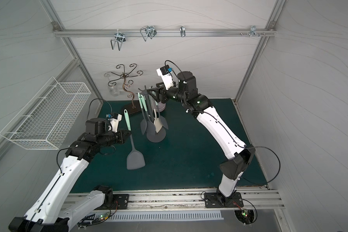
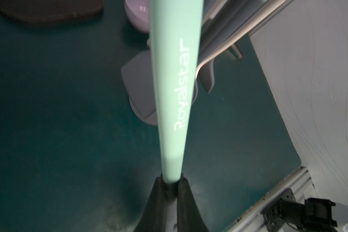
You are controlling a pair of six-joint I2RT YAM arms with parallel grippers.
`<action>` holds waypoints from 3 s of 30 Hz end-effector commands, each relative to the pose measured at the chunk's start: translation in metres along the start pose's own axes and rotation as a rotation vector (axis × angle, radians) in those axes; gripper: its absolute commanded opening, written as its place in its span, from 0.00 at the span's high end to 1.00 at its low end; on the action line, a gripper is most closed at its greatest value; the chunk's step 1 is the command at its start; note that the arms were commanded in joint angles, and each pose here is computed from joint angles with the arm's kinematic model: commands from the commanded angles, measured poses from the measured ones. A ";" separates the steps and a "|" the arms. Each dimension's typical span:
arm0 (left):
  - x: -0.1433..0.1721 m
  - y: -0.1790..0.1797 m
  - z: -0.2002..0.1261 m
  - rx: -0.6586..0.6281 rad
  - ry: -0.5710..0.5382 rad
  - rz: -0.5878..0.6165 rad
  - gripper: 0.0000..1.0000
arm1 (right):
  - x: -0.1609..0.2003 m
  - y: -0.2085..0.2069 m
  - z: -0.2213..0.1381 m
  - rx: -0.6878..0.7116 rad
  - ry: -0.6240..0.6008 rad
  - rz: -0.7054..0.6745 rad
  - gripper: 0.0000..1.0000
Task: Take the spatula off the kitchen utensil rack
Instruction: Take off the spatula from the rack, then place the spatula at the center of the board.
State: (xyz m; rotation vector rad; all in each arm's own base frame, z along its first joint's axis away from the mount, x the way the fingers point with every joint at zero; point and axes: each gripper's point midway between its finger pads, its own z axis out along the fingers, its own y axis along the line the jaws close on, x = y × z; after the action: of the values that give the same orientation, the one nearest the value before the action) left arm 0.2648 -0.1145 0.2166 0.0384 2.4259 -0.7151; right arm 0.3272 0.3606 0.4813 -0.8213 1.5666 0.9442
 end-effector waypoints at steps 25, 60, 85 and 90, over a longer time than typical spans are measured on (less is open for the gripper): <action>0.034 -0.190 0.120 0.177 0.128 0.135 1.00 | 0.251 -0.083 -0.216 0.733 0.398 0.491 0.29; 0.060 -0.097 0.305 -0.205 0.375 0.033 0.95 | 0.336 -0.074 -0.188 0.551 0.533 0.743 0.33; 0.029 -0.117 0.275 -0.116 0.295 0.035 0.65 | 0.313 -0.074 -0.186 0.539 0.481 0.713 0.33; 0.011 -0.154 0.231 0.017 0.279 0.086 0.66 | 0.287 -0.079 -0.187 0.562 0.437 0.671 0.33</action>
State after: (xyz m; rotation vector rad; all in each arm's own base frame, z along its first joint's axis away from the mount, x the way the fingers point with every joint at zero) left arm 0.3588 -0.3564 0.0720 0.1657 2.7619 -0.5991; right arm 0.2582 0.1531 0.1822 -0.0887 2.4786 0.7410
